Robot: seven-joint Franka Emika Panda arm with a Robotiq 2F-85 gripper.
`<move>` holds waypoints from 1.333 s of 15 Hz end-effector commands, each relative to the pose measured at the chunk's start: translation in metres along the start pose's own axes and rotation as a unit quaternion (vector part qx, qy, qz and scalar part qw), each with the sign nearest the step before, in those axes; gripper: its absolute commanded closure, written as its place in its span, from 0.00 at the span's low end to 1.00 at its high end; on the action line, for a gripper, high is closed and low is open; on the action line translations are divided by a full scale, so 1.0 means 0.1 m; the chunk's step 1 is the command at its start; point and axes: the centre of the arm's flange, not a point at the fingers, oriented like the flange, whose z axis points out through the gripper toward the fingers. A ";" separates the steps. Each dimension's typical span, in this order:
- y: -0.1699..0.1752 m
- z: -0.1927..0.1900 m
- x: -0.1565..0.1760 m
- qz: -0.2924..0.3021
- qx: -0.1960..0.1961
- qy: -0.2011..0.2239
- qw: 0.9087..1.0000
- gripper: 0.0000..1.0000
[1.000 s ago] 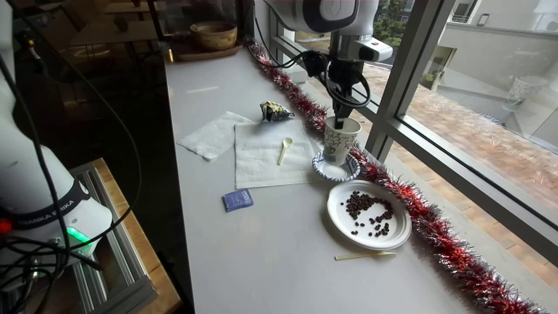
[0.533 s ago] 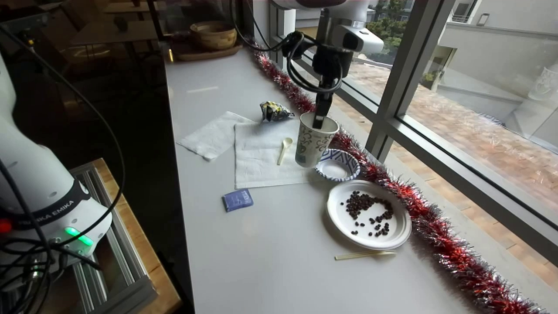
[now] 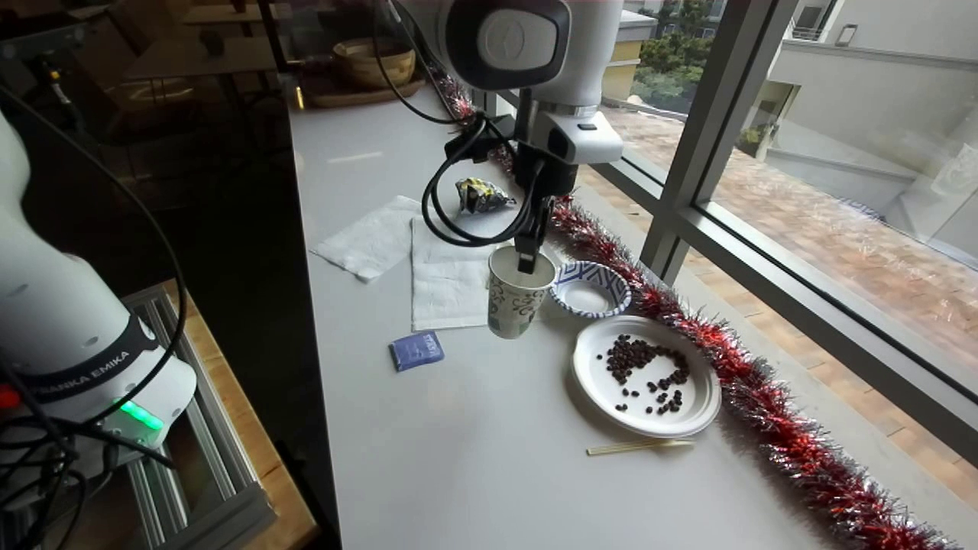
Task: Remove the paper cup from the white plate and put it on the table
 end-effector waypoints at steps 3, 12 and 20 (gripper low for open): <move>0.09 0.32 -0.18 0.032 0.023 0.049 0.998 0.99; 0.05 0.60 -0.08 0.033 0.032 0.071 0.996 0.99; 0.09 0.42 -0.12 0.014 0.023 0.064 0.998 0.52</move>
